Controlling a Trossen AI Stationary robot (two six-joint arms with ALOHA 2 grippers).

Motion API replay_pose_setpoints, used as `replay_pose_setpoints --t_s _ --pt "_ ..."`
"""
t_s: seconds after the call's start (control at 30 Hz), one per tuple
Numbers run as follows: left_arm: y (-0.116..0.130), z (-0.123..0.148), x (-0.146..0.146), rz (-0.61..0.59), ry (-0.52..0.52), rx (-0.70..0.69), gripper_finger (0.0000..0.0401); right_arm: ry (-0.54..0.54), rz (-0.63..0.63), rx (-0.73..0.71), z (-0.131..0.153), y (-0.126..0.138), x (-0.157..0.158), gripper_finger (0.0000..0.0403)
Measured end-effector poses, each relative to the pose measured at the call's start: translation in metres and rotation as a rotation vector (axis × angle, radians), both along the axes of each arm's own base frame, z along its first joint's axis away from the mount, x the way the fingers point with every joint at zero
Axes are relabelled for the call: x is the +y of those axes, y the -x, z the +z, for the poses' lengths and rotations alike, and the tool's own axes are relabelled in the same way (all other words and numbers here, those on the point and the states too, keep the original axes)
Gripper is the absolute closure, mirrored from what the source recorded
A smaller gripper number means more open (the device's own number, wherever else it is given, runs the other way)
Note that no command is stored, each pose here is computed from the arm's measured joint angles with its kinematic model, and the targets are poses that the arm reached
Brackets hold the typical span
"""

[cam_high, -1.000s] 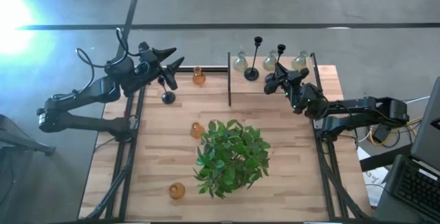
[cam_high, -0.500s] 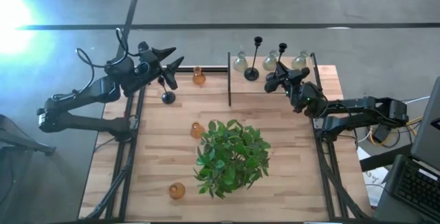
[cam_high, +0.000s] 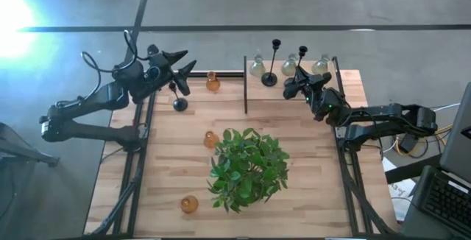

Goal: Pick & Place candle stick holders
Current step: Put the bottom black candle holder on the shelf

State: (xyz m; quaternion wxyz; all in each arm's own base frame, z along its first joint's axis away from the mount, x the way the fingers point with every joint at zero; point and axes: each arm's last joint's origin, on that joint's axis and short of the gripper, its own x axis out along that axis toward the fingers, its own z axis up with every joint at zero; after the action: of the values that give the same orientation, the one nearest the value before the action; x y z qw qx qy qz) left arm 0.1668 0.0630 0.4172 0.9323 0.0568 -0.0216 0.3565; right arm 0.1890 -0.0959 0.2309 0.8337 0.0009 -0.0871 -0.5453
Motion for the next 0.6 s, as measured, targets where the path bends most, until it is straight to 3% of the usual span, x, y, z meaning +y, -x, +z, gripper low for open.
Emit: replay_pose_setpoints --t_s 0.6 --pt "-0.0003 -0.0003 0.0003 0.007 0.007 -0.004 0.0188 0.002 -0.03 0.007 0.0001 0.0027 -0.0049 0.0395"
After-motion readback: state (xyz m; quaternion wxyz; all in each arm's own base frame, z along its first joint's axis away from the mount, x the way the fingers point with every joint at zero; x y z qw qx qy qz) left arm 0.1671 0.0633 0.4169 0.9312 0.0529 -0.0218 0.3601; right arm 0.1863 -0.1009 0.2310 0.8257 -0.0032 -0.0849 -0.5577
